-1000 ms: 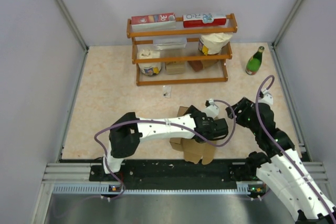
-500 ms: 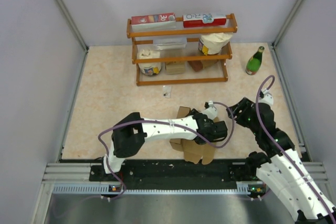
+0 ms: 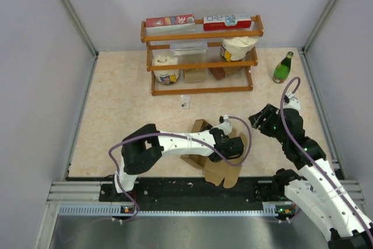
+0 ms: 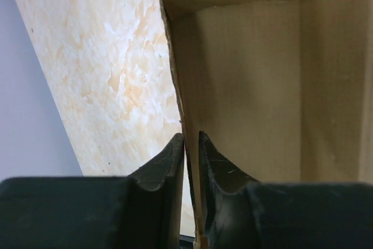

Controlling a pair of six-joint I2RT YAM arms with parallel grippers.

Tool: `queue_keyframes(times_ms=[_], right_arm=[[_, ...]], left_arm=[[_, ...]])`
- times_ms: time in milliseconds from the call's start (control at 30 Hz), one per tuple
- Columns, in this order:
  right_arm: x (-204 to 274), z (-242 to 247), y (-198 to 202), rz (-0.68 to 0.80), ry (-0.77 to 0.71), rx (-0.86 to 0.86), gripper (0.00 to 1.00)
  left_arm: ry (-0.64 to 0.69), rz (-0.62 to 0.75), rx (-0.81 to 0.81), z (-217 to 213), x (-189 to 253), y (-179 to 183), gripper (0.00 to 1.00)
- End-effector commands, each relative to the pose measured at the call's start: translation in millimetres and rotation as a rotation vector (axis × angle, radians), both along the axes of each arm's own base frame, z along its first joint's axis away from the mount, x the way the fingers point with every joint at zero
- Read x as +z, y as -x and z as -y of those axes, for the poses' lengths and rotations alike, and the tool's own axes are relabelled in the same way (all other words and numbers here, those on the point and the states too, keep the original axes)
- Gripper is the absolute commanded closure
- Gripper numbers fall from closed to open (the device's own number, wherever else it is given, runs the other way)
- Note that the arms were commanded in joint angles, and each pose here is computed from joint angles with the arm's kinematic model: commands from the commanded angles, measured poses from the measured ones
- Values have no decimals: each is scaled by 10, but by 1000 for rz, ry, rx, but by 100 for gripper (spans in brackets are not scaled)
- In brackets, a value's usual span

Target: Fold the paper box

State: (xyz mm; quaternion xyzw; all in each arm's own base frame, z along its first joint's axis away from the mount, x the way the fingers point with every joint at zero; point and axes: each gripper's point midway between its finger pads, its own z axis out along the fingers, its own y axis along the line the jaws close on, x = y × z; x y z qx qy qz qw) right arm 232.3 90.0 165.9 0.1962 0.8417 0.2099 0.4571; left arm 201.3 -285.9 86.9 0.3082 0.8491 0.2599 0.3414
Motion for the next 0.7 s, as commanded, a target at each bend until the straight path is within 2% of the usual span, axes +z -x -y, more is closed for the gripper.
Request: queue_keyframes(times_ms=[0,200,400,667], right_arm=[[499,-191,-198,123,-8,116,44],[655,-456,-333,142,14,282,43],[865,-740,-553,156,61,466,42],[836,-1214,-1104,80,68,622,41]], left_arm=[[79,-15,20,-58,-11,-20,82],[128,-30,39,-160,-96,-43,84],[282,-71,32,-213,-167,-27,84],[395,-85,-4,-289,-186,0,84]])
